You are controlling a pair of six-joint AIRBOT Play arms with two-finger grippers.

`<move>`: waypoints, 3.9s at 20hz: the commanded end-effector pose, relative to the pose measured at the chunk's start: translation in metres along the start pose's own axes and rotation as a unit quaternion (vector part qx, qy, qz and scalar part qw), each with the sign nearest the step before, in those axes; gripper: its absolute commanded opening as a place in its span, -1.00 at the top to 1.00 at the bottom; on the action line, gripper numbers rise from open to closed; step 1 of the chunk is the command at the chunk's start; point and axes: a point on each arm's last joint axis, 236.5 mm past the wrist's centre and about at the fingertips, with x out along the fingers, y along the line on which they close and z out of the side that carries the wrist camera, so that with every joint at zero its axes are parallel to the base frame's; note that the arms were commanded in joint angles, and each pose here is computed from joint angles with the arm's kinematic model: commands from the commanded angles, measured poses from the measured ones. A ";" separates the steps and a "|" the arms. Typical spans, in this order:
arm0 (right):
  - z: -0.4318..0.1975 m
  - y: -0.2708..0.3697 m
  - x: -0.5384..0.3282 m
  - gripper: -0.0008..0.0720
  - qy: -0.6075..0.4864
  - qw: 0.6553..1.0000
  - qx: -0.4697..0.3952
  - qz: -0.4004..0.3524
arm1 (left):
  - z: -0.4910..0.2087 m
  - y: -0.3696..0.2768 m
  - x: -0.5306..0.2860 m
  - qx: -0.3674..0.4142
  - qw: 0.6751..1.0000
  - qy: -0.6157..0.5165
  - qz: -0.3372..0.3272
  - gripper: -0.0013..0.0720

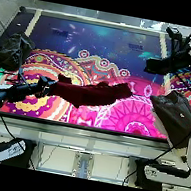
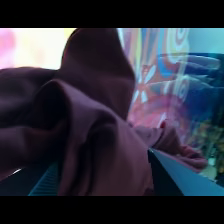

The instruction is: Fold the shirts.

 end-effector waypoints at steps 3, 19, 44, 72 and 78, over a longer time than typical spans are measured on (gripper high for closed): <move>0.000 0.007 0.022 0.10 0.017 1.000 -0.012 0.009 | 0.011 -0.016 0.013 -0.014 0.999 -0.014 -0.035 0.47; -0.027 -0.009 0.192 -0.54 0.030 0.994 0.089 0.053 | 0.002 -0.024 0.013 0.014 0.999 0.002 -0.049 0.93; -0.058 0.169 -0.308 0.94 -0.299 0.923 -0.205 0.130 | -0.076 -0.338 -0.300 0.475 0.801 -0.238 -0.276 0.94; 0.134 -0.056 0.122 -0.53 -0.141 0.984 0.050 -0.100 | 0.203 -0.056 -0.034 0.185 0.963 -0.168 0.105 -0.91; 0.043 -0.136 -0.006 -0.53 -0.041 0.983 0.063 -0.167 | 0.199 -0.005 -0.190 0.170 0.945 -0.202 0.190 -0.91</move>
